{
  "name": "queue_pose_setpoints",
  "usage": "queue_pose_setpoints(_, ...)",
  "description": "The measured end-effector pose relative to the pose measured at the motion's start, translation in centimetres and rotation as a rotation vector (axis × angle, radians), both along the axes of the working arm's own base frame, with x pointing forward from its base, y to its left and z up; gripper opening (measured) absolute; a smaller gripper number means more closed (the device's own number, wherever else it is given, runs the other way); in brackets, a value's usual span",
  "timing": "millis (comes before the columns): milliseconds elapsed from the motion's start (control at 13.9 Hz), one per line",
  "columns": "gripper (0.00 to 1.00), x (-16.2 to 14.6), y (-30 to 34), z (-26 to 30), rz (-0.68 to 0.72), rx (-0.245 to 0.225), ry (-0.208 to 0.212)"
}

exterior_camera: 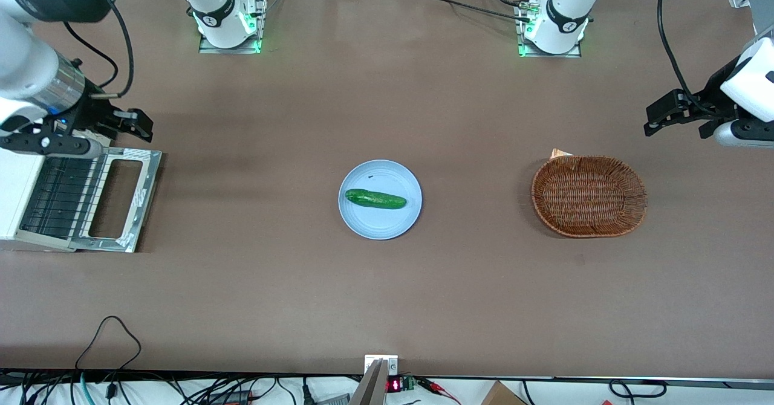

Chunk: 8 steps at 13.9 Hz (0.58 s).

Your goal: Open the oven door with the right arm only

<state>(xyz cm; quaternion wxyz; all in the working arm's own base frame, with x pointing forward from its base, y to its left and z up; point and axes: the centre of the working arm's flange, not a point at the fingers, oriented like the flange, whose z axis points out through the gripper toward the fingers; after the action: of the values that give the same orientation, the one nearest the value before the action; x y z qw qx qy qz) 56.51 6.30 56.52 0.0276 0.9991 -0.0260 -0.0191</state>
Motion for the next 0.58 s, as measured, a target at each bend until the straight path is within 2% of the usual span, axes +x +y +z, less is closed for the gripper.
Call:
queue_pose_setpoints(144, 0.98, -0.3, 0.1, 1.3, 0.001, 0.007, -0.014)
queue_pose_setpoints(577, 0.99, -0.3, 0.8, 2.1, 0.029, 0.046, -0.022)
